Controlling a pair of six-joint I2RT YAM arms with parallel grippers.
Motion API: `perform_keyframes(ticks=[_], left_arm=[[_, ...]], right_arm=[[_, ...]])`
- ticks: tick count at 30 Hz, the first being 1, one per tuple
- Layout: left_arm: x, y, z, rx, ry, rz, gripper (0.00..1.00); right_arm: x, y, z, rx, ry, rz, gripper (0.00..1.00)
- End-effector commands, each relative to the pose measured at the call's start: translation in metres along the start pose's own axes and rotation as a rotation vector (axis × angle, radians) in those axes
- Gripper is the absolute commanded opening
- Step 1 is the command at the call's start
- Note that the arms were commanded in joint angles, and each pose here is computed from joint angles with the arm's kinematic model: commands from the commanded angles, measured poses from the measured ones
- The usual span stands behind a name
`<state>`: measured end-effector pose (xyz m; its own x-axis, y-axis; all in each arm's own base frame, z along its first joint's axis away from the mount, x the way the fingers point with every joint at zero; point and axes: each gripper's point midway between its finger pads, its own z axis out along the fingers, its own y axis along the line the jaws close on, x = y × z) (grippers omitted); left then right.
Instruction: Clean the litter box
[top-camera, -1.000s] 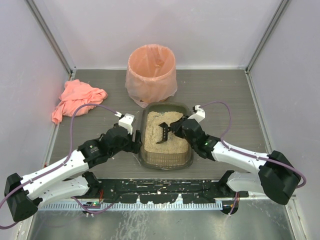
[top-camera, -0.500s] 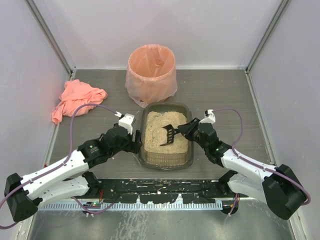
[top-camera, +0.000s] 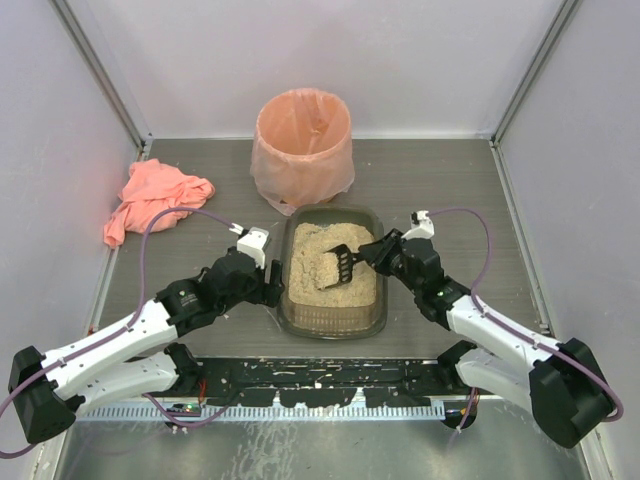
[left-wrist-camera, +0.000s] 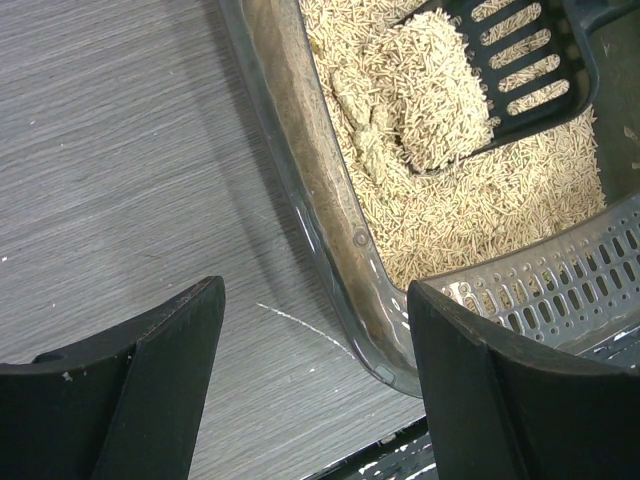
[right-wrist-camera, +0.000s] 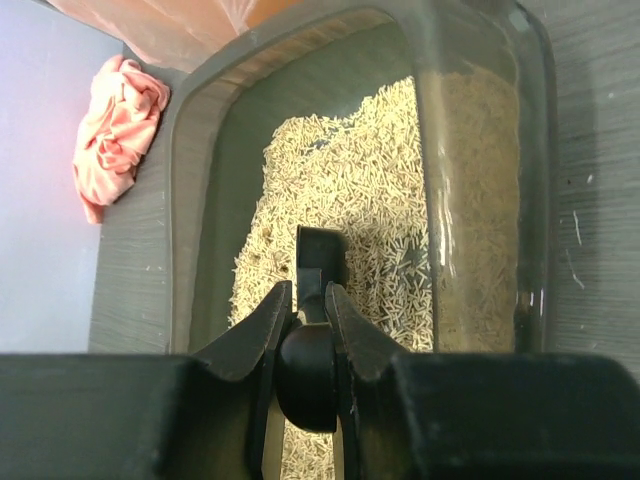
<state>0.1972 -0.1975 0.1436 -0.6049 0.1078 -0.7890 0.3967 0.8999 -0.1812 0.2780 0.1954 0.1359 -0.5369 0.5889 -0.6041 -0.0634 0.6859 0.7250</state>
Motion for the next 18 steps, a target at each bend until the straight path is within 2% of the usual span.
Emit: perform_keyframes(ticks=[1, 9, 13, 18], left_arm=[[-0.018, -0.008, -0.004, 0.027, -0.05, -0.029, 0.75], [-0.017, -0.01, 0.0, 0.033, -0.041, -0.033, 0.75], [-0.016, -0.009, 0.0, 0.029, -0.04, -0.029, 0.75], [-0.015, -0.008, 0.001, 0.023, -0.035, -0.026, 0.75]], right_arm=[[-0.036, 0.033, 0.001, -0.034, -0.064, -0.132, 0.01], [-0.02, 0.023, 0.019, 0.031, 0.026, -0.165, 0.01], [-0.018, 0.012, 0.023, 0.106, 0.0, -0.185, 0.01], [-0.007, 0.008, 0.028, 0.097, 0.008, -0.107, 0.01]])
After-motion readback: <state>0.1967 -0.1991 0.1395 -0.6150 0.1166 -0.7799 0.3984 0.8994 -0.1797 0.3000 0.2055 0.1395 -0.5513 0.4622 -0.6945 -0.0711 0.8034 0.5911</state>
